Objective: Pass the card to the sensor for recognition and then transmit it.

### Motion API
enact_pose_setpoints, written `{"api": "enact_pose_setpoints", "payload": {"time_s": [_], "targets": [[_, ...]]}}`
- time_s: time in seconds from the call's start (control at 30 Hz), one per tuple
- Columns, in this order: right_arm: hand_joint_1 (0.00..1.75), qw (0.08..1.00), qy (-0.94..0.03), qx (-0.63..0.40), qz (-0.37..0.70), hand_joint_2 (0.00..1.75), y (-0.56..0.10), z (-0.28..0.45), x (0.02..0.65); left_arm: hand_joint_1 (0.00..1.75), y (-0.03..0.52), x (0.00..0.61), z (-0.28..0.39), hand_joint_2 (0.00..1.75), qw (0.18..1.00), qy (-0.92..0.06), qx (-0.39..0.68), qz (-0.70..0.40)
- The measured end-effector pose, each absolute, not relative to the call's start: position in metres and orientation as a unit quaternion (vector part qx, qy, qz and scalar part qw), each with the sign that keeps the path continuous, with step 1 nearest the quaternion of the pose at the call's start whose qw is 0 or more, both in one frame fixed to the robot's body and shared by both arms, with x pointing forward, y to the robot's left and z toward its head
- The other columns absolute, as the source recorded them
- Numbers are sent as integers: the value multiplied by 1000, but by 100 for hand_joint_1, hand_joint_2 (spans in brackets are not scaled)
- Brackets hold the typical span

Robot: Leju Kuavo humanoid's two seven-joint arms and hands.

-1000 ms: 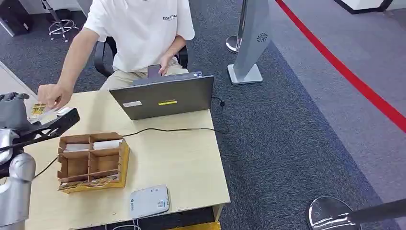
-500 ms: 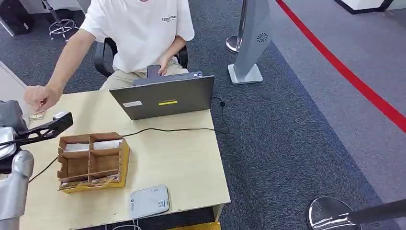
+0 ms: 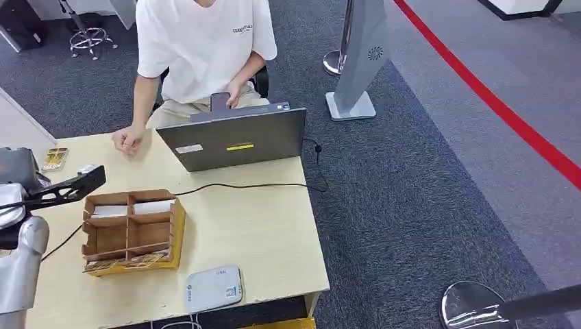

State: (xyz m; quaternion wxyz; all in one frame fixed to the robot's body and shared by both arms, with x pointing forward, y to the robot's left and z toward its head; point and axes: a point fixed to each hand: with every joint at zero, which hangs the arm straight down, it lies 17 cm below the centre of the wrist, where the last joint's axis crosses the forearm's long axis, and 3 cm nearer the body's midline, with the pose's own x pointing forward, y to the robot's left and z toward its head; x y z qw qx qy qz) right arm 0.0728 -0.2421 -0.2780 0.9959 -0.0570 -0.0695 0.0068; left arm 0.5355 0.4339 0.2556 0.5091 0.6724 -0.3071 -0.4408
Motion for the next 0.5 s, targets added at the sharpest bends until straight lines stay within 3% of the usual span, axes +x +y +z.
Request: {"api": "enact_pose_setpoints", "payload": {"time_s": [0.33, 0.5], "targets": [[0, 996, -70, -61, 4, 175, -244, -278, 73, 175, 402, 542, 264, 175, 475, -357, 666, -450], [0, 995, -69, -67, 3, 175, -246, -278, 73, 175, 347, 539, 280, 175, 428, -419, 656, -459]]}}
